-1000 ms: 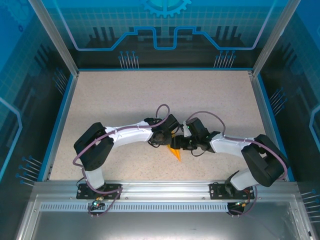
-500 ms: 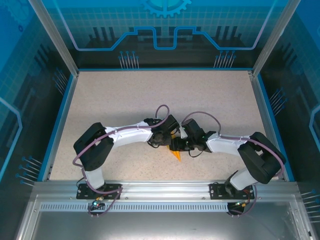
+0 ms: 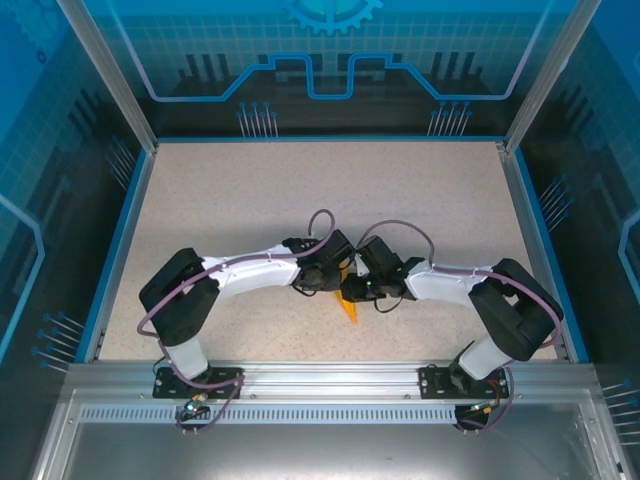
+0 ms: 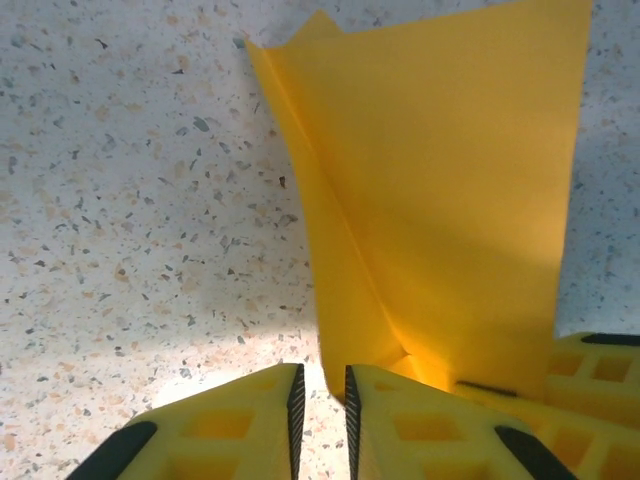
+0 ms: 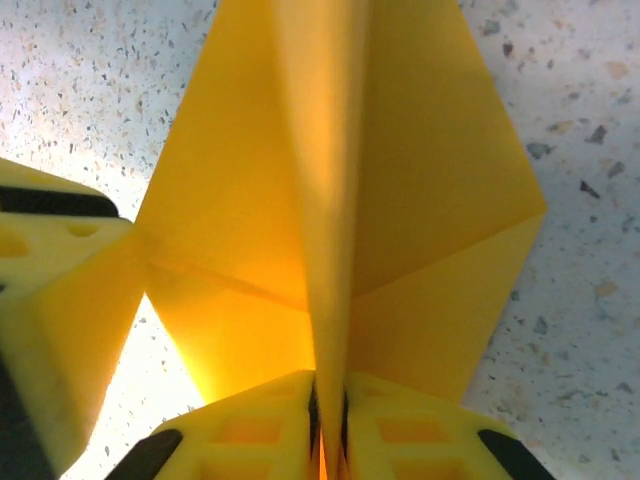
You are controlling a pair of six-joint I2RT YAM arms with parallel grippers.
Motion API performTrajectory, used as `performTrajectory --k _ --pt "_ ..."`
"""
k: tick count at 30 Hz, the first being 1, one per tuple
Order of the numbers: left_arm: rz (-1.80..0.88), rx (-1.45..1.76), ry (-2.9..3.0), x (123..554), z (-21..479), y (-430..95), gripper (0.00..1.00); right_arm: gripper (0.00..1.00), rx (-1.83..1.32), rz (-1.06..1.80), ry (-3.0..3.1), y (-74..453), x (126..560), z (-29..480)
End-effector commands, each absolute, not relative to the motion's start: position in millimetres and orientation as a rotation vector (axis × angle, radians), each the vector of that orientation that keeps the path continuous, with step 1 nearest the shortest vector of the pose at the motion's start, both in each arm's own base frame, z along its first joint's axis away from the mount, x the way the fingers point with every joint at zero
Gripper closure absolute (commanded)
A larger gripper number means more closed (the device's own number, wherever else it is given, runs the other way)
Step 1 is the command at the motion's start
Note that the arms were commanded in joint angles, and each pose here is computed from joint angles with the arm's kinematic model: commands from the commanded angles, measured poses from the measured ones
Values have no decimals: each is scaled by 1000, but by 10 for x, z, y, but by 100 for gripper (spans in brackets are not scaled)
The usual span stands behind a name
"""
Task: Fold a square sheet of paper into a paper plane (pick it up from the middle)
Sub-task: Move a paper plane to the center of the table.
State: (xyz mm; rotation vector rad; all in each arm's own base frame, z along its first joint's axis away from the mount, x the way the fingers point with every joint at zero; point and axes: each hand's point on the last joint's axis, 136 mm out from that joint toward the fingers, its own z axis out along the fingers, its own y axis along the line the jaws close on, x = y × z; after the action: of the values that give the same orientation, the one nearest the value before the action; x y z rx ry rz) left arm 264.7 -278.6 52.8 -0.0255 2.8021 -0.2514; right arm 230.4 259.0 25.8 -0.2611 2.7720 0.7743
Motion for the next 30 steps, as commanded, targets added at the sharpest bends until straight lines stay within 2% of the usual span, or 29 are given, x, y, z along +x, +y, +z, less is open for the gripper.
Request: performTrajectory --k 1,6,11,15,23,30 --pt "-301 -14 2746 2667 697 -2760 75 89 -299 716 2780 2635 2316 329" --pt "-347 -64 2666 2667 884 -2657 66 90 -318 475 2783 2544 2403 464" --pt "-320 -146 2581 2677 1040 -2422 63 90 -237 161 2769 2329 2638 596" --pt "-311 -237 2547 2675 1050 -2219 62 88 -199 31 2787 2293 2814 554" --pt "-325 -370 2527 2635 994 -1872 62 86 -175 -22 2818 2435 3075 380" --pt "-328 -403 2524 2625 963 -1748 62 81 -126 -1 2869 2469 3055 140"
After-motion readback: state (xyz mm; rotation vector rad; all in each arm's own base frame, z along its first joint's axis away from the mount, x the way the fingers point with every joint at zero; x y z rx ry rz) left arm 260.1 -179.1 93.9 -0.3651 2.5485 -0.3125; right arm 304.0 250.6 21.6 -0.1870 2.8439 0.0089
